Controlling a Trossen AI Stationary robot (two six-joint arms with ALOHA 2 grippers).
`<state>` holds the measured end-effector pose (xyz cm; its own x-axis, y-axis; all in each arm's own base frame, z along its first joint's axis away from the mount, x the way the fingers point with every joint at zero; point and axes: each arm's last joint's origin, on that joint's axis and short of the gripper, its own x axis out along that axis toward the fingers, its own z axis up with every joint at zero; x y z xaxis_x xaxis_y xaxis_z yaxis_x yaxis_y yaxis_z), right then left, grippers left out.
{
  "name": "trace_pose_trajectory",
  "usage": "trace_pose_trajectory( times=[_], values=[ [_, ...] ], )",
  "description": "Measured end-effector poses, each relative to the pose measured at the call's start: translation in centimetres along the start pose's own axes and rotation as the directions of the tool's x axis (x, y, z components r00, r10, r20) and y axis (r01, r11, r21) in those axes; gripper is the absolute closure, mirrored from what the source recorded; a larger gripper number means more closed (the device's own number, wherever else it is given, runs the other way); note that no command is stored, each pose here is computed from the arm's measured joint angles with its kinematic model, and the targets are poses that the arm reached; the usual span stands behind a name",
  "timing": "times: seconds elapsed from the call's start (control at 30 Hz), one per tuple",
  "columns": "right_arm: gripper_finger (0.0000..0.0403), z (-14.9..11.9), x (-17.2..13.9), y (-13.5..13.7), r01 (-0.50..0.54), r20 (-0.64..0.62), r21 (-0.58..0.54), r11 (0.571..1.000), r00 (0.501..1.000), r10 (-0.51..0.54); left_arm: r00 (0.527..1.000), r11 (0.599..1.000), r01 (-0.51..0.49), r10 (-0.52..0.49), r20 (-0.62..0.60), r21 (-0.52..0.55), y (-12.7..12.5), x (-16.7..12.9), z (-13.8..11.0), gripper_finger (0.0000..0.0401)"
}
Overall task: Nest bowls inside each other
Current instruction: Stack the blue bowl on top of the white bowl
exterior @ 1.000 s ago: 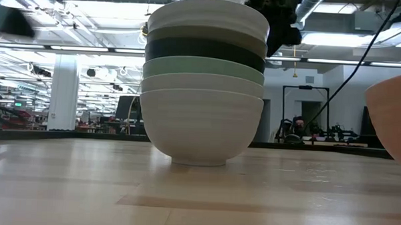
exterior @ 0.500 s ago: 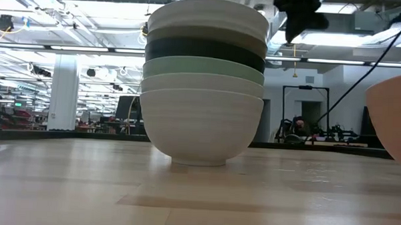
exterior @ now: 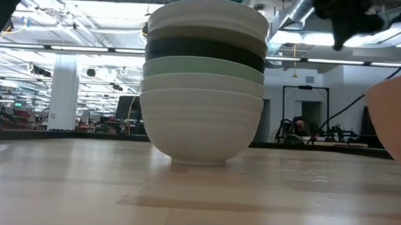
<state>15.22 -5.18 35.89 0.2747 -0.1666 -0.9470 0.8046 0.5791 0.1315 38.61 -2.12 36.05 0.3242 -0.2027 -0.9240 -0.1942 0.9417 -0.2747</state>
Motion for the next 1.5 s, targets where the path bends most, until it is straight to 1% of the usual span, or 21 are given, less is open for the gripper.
trace_pose_trajectory(
  times=[0.1,0.17,0.27,0.37,0.43,0.5,0.6,0.63,0.8,1.03,1.13,1.23,1.3,1.37,1.43,1.5],
  values=[
    [0.0345,-2.2,1.5,-0.2,-0.051,-0.042,0.037,0.998,0.998,0.053,1.0,1.0,0.004,-0.004,-0.021,0.013,0.1,1.1,0.4,0.0401],
    [0.0345,-3.4,2.4,0.1,-0.125,-0.05,0.051,0.991,0.991,0.127,0.999,1.0,0.006,-0.005,-0.032,0.022,0.1,1.9,0.7,0.0401],
    [0.0345,-4.8,3.5,1.0,-0.228,-0.063,0.057,0.972,0.971,0.232,0.996,1.0,-0.01,0.012,-0.084,0.018,0.4,3.9,1.1,0.0401],
    [0.0345,-6.2,4.3,2.0,-0.269,-0.092,0.055,0.961,0.957,0.274,0.994,1.0,-0.016,0.019,-0.107,0.026,0.6,4.5,1.1,0.0401],
    [0.0345,-7.1,4.7,2.6,-0.274,-0.119,0.039,0.961,0.954,0.277,0.992,1.0,-0.024,0.026,-0.127,0.02,0.9,5.1,1.0,0.0401],
    [0.0345,-7.7,4.7,3.7,-0.307,-0.123,0.024,0.951,0.944,0.307,0.99,1.0,-0.03,0.03,-0.135,-0.001,1.4,5.8,1.0,0.0401],
    [0.0345,-8.6,4.9,5.4,-0.347,-0.141,-0.009,0.938,0.929,0.342,0.98,0.998,-0.055,0.047,-0.194,-0.037,2.2,6.2,0.5,0.0401],
    [0.0345,-9.0,5.1,5.9,-0.341,-0.157,-0.019,0.94,0.93,0.334,0.979,0.998,-0.056,0.047,-0.201,-0.04,2.3,6.3,0.4,0.0401],
    [0.0345,-11.2,6.4,7.3,-0.216,-0.235,-0.061,0.974,0.952,0.197,0.981,0.998,-0.047,0.04,-0.192,-0.031,2.5,6.9,0.5,0.0401],
    [0.0345,-13.5,7.7,9.0,-0.13,-0.277,-0.085,0.988,0.955,0.102,0.977,0.997,-0.056,0.045,-0.21,-0.046,2.8,7.5,0.2,0.0401],
    [0.0345,-14.2,8.2,9.5,-0.093,-0.288,-0.07,0.993,0.955,0.069,0.982,0.998,-0.05,0.041,-0.183,-0.041,2.4,7.1,0.5,0.0399],
    [0.0345,-15.0,8.5,10.1,-0.097,-0.296,-0.059,0.994,0.952,0.075,0.99,0.996,-0.088,0.087,-0.109,-0.002,1.8,6.0,1.1,0.0385],
    [0.0345,-15.5,8.5,10.6,-0.128,-0.309,-0.054,0.99,0.945,0.105,0.99,0.991,-0.131,0.133,-0.057,0.031,1.4,4.9,1.3,0.037],
    [0.0342,-15.9,8.4,11.1,-0.172,-0.31,-0.052,0.984,0.939,0.148,0.989,0.987,-0.148,0.149,-0.017,0.056,0.9,4.0,1.5,0.0353],
    [0.0332,-16.0,8.6,11.6,-0.188,-0.311,-0.04,0.981,0.936,0.167,0.988,0.985,-0.152,0.152,0.004,0.085,0.5,3.5,1.5,0.0335],
    [0.0313,-16.0,8.6,11.6,-0.176,-0.311,-0.015,0.984,0.936,0.163,0.988,0.984,-0.155,0.156,-0.002,0.091,0.3,3.3,1.4,0.0315]
  ],
)
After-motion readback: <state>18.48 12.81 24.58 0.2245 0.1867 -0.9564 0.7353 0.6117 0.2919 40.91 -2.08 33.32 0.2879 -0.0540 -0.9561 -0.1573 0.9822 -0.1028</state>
